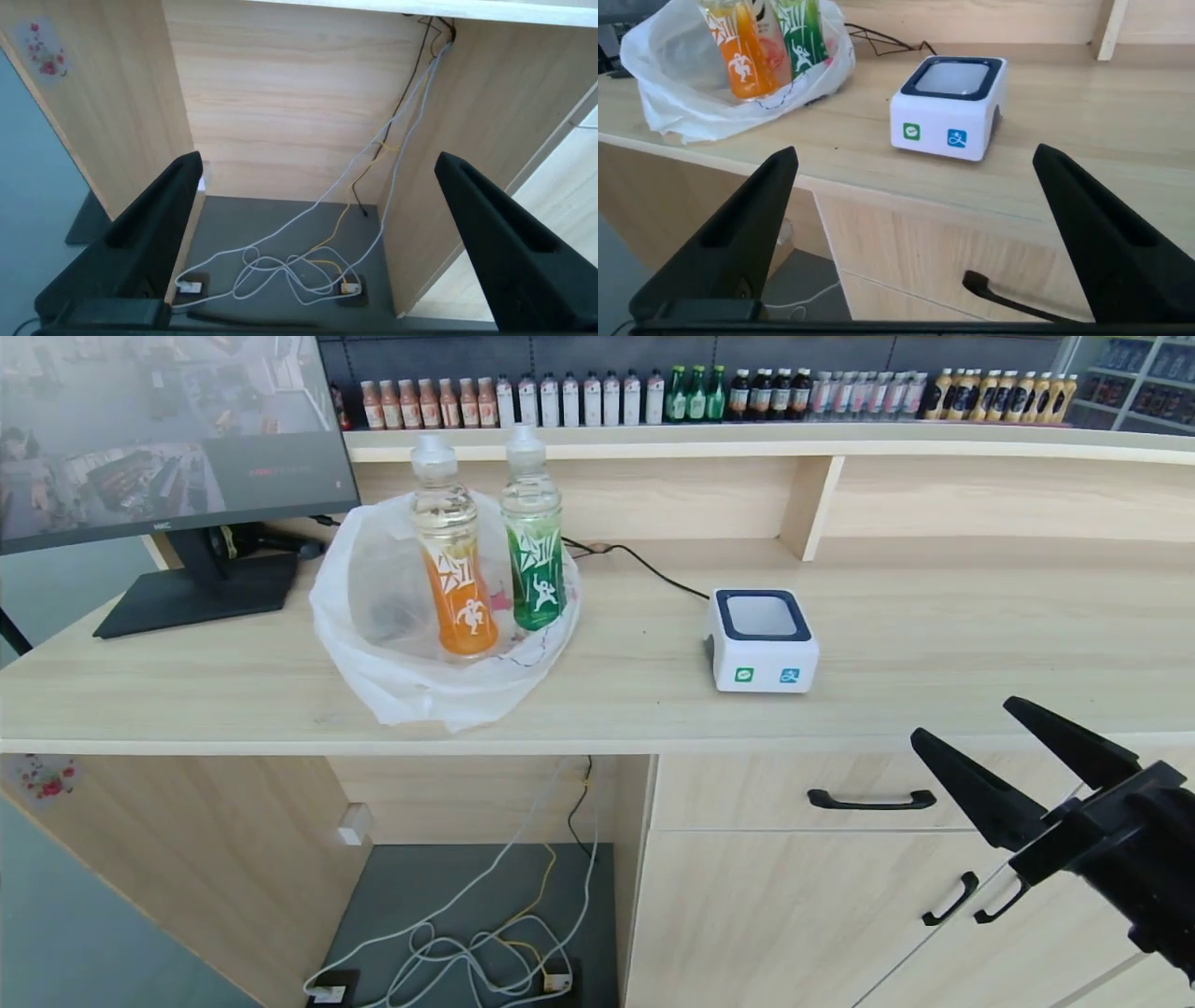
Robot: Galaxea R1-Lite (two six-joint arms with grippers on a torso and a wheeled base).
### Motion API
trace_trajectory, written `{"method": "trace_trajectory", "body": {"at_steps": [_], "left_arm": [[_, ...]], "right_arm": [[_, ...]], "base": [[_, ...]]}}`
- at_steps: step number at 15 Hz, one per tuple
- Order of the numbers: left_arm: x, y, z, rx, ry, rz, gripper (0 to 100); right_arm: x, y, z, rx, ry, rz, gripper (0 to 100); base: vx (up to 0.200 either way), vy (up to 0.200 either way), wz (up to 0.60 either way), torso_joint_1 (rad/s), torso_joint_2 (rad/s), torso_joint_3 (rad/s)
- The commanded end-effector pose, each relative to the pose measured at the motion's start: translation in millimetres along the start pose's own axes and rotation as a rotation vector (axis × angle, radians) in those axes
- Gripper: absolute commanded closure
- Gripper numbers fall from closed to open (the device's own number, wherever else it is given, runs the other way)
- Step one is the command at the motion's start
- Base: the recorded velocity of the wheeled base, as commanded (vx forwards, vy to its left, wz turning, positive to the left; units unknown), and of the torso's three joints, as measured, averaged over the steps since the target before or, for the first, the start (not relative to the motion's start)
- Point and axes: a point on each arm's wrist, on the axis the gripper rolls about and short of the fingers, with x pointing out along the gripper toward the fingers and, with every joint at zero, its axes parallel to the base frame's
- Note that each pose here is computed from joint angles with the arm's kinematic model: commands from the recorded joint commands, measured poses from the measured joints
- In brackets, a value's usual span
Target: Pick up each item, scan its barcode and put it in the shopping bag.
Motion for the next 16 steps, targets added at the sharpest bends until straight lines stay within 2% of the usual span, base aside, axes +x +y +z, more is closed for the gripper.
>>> {"method": "trace_trajectory", "body": {"at_steps": [1, 4, 9, 16], "left_arm": [[0, 0.0, 0.0, -0.001, 0.0, 0.0, 0], [0, 0.0, 0.0, -0.001, 0.0, 0.0, 0], [0, 0.0, 0.0, -0.002, 0.0, 0.001, 0], [0, 0.0, 0.0, 0.001, 0.0, 0.0, 0]], "right_arm": [[-2, -1, 1, -0.002, -0.003, -0.005, 0], [-15, -2, -1, 0.003, 0.006, -0.01, 0], [-20, -2, 9, -0.002, -0.044, -0.012, 0], [-32, -2, 15, 0.004, -0.082, -0.026, 0]], "base": [[0.0, -0.2, 0.0, 0.002, 0.0, -0.002], [0.0, -0.2, 0.0, 0.004, 0.0, 0.001], [0.0, -0.2, 0.0, 0.004, 0.0, 0.002], [0.0, 0.0, 0.0, 0.0, 0.0, 0.0]]}}
